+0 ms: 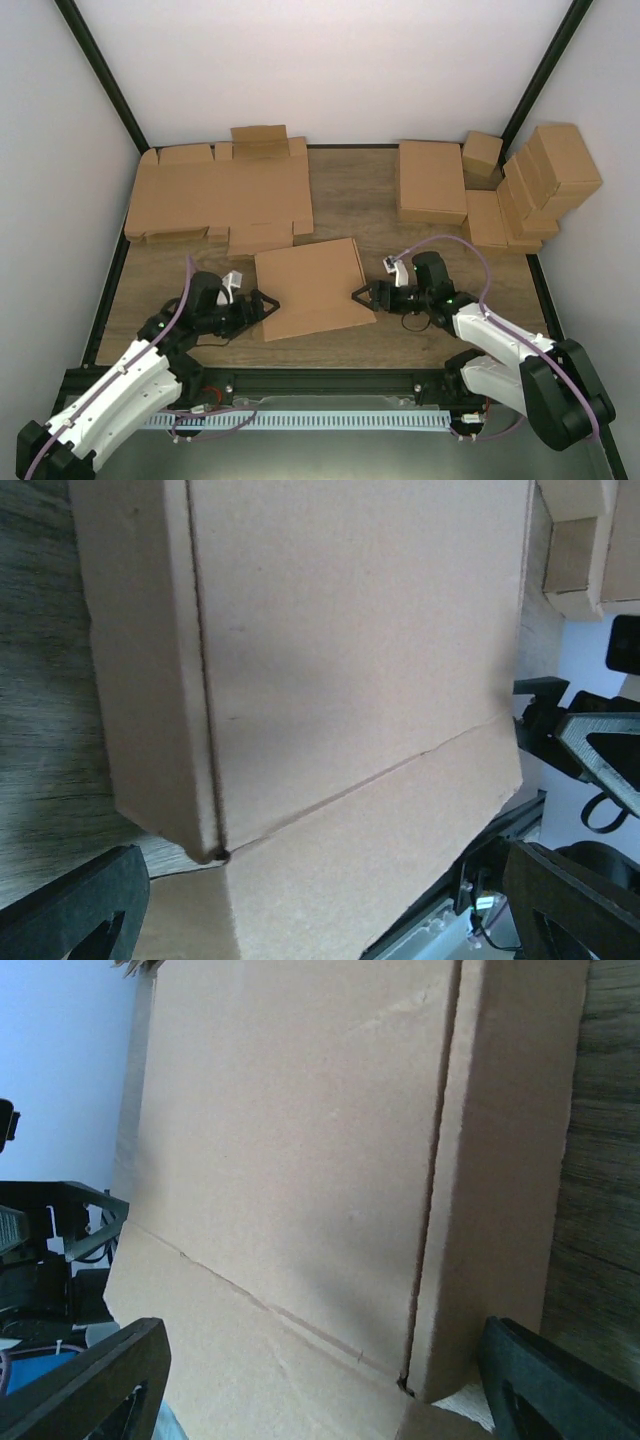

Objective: Fold the paper box

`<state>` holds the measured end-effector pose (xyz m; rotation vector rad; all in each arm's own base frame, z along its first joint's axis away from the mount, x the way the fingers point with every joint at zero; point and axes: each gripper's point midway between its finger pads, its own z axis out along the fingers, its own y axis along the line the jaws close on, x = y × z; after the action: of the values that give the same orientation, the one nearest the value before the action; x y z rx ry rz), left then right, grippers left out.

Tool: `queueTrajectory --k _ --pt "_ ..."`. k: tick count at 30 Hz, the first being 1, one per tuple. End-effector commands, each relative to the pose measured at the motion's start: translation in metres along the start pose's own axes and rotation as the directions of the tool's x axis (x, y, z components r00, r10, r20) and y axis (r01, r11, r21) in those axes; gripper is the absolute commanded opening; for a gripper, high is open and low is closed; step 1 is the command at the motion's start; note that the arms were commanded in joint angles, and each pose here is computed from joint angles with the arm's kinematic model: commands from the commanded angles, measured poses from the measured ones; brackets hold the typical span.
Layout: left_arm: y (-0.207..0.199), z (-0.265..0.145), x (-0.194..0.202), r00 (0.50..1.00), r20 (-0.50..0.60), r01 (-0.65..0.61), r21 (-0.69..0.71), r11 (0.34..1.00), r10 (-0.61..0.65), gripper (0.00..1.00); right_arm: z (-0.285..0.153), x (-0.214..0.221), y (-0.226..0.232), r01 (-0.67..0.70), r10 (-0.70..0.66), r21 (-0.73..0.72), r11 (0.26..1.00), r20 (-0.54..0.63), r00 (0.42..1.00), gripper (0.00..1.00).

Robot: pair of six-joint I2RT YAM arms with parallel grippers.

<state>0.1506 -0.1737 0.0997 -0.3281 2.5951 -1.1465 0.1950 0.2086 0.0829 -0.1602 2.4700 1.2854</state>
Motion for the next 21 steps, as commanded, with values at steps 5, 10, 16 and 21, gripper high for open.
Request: queueTrajectory --k 5,10,16,21 --pt "-0.028 0.0 -0.006 1.0 0.002 -0.018 0.118 0.993 0.018 1.0 -0.005 -0.011 0.031 0.054 -0.053 -0.104 0.993 0.017 0.998 0.81" --pt "-0.02 0.003 -0.007 1.0 0.0 -0.018 0.077 0.997 0.018 1.0 -0.004 -0.014 0.018 0.034 -0.033 -0.03 0.999 0.022 0.999 0.84" --pt "0.011 0.005 -0.011 0.997 0.045 -0.052 -0.057 0.997 0.055 1.0 0.0 -0.01 -0.01 0.01 -0.013 0.086 0.996 0.036 0.999 0.89" --pt "0.002 0.015 -0.011 0.996 0.06 -0.068 0.047 0.997 0.065 0.99 0.008 0.0 -0.006 0.005 -0.005 0.013 1.0 -0.015 1.0 0.86"
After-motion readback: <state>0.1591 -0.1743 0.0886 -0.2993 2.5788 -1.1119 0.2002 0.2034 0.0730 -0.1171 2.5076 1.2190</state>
